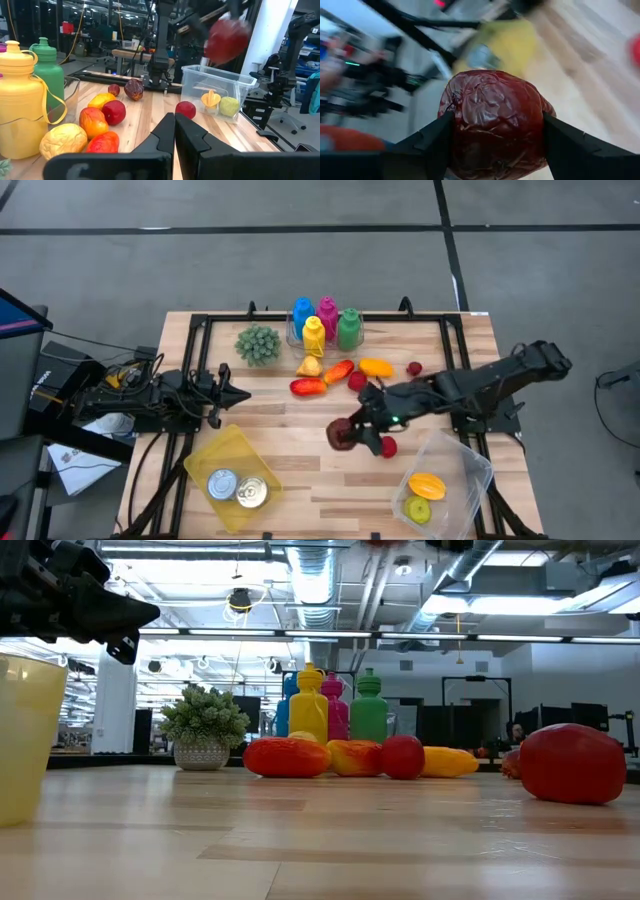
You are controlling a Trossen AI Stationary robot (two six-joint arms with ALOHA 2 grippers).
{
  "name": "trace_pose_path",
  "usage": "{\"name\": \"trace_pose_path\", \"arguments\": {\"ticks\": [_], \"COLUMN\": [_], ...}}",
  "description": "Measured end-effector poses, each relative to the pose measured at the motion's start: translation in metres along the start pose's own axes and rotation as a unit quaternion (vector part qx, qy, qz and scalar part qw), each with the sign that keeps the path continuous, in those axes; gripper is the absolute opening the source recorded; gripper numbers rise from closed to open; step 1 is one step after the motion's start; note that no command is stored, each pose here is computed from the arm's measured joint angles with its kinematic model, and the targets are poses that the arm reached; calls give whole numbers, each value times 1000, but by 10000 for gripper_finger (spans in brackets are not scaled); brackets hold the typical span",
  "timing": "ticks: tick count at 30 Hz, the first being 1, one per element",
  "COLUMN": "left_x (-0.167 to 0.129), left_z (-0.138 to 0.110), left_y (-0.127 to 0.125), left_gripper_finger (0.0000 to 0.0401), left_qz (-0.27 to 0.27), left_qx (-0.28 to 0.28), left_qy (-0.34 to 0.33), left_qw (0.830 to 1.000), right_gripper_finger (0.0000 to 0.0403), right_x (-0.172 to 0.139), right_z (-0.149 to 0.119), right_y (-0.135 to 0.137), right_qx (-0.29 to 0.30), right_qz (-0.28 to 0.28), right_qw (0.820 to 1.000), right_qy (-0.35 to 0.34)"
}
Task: Pick & Place Food Item
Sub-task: Put the left dark red apple into the white bin
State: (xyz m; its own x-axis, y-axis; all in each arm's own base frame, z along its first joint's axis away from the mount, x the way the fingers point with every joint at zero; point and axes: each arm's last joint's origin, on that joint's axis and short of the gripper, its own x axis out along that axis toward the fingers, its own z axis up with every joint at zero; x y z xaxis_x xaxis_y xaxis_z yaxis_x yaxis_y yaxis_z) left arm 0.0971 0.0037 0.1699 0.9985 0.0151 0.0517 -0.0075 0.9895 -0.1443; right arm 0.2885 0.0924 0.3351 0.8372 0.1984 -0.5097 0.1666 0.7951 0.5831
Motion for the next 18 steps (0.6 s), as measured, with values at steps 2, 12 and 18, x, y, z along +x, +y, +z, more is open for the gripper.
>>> {"name": "trace_pose_path", "arguments": {"ticks": [2, 12, 18], "left_x": [0, 0, 0], "left_z": [0, 0, 1], "left_y": [0, 0, 0], "left_gripper_finger": [0, 0, 0], "left_qz": [0, 0, 1], "left_qx": [0, 0, 0], "left_qy": [-1, -3, -3], "left_qw": [1000, 1000, 1000], "right_gripper_finger": [248, 245, 245], "right_x": [-6, -13, -20], "right_z": [0, -21, -47], "right_y": [11, 47, 62], "right_qx": [5, 110, 157], "right_qz": [35, 134, 134], "right_qw": [999, 985, 977], "right_qy": [-22, 1, 60]}}
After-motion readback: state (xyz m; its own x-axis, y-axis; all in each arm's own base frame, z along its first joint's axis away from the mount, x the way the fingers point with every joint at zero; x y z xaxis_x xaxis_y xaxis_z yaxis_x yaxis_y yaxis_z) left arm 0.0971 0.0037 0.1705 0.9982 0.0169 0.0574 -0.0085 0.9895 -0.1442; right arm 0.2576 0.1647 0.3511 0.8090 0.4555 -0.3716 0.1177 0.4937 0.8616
